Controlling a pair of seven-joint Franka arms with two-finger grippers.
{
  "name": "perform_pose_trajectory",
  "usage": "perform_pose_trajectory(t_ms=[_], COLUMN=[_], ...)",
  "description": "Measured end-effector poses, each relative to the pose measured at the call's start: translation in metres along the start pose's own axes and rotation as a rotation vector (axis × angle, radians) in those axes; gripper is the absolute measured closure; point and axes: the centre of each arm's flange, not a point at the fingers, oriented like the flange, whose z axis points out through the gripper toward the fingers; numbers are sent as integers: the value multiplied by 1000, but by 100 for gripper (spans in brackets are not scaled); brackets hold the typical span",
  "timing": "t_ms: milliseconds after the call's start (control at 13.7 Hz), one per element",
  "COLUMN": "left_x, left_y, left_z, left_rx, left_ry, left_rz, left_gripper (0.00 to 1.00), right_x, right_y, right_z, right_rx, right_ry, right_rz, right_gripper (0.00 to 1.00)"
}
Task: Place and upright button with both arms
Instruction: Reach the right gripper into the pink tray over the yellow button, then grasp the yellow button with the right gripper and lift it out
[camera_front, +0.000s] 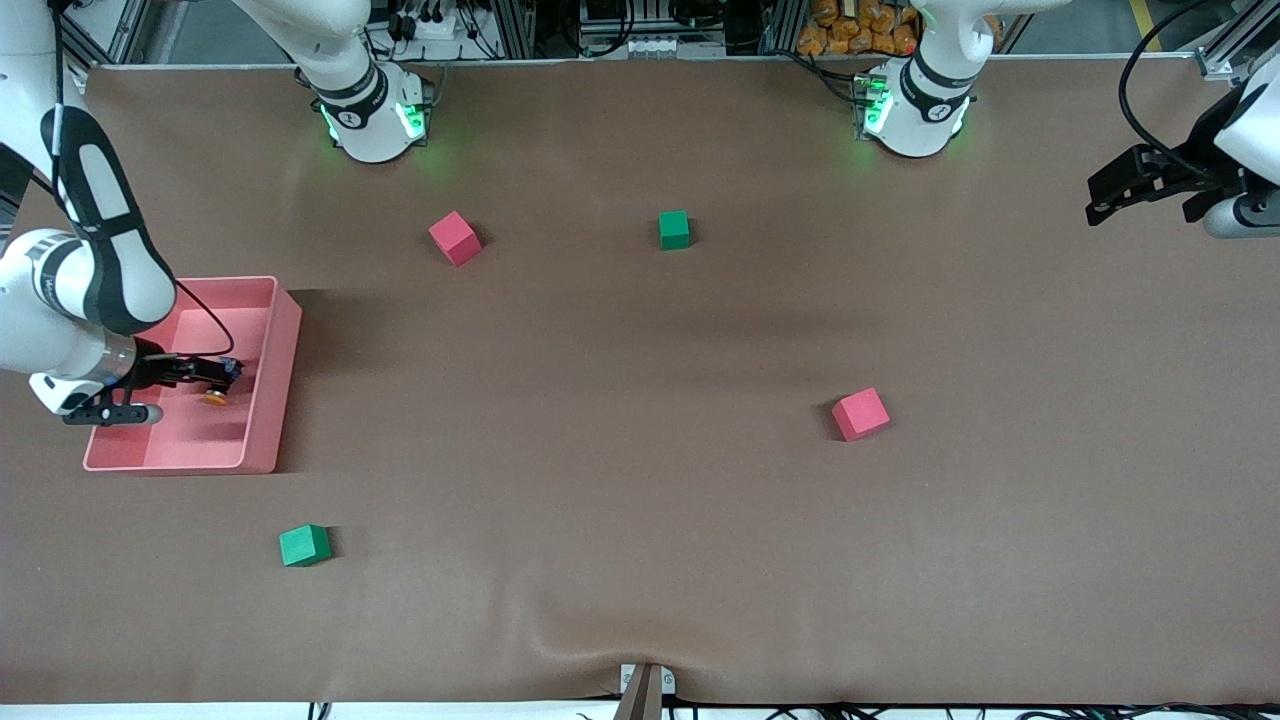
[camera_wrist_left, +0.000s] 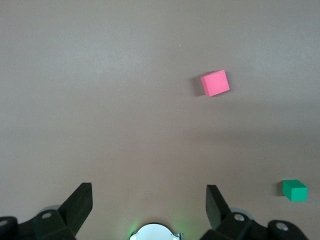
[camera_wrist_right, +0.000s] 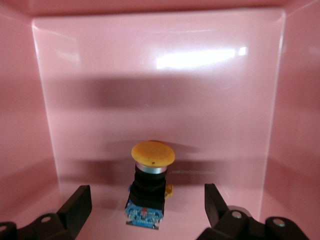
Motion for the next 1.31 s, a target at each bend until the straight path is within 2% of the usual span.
perform_pose_trajectory(t_ms=[291,364,583,728,874,947,1093,1311], left_x=[-1,-1,-1,-1,-1,-2,-2,-2], left_y=[0,0,1,2,2,2,2,2], left_z=[-1,-1,-2,-2,-2,-2,-1,-1], left_rx=[0,0,0,0,0,0,1,1], left_ry=[2,3,3,4,4,3,-2,-5], left_rz=[1,1,3,5,5,5,5,4], left_gripper=[0,0,0,0,0,0,0,0], right_x=[-1,-1,-1,-1,-1,0,2,17], right_y=[-1,-1,-1,-1,1,2,2,9], right_z=[22,26,35,37,35,34,30,-1], right_rx=[6,7,8,9,6,5,4,16], right_ry=[-6,-8,-5,-7,-1,0,1,-35], right_rz=[-12,-12,-17,-33,-38,-39,-44,-61], right_gripper=[0,4,9,28,55,64,67,67])
